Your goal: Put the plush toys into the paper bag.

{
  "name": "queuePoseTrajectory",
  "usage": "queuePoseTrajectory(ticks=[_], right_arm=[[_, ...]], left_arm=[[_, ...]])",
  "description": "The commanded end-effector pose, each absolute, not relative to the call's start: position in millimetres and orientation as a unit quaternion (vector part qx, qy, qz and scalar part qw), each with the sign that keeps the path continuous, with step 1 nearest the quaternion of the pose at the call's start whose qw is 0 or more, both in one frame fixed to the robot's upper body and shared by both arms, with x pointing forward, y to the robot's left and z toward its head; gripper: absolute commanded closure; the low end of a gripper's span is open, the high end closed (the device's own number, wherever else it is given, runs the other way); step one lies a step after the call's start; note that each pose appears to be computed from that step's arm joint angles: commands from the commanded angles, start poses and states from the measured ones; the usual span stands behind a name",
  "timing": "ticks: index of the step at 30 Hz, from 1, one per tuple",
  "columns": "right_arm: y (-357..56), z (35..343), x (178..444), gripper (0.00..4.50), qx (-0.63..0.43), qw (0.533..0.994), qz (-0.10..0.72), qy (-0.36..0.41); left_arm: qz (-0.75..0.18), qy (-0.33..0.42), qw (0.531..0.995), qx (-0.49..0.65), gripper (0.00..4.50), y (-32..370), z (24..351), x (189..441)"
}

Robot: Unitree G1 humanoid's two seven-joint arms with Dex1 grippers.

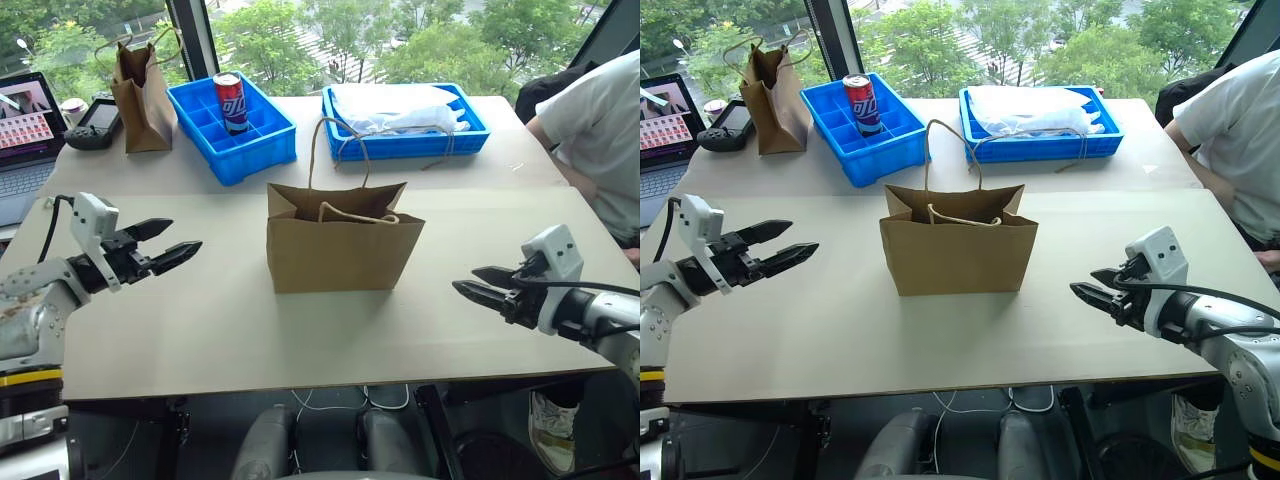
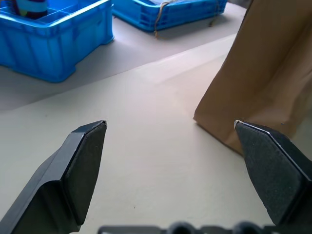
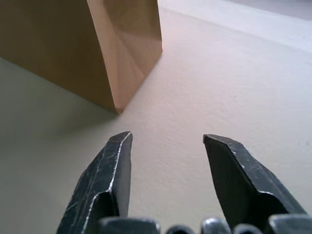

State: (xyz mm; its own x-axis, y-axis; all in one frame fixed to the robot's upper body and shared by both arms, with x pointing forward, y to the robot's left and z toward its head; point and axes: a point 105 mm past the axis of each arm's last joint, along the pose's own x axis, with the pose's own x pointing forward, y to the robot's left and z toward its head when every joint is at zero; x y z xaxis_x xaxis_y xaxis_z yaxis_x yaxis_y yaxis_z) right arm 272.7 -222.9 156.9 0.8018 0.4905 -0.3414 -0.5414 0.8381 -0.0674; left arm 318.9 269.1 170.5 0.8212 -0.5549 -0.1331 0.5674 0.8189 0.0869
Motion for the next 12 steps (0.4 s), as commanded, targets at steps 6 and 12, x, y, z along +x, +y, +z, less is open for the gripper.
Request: queuePoseTrajectory(ticks=[6,12], right_arm=[[-236.0,160.9,264.5,0.01,-0.068,0.967,0.219,0.106],[-242.2,143.2,261.4,0.01,-0.093,0.966,0.205,0.130]], left_arm=[[-0.271,0.028,0.960,0.067,0.00,250.3,160.8,306.1],[-0.291,0.030,0.954,0.061,0.00,236.8,149.8,303.9]])
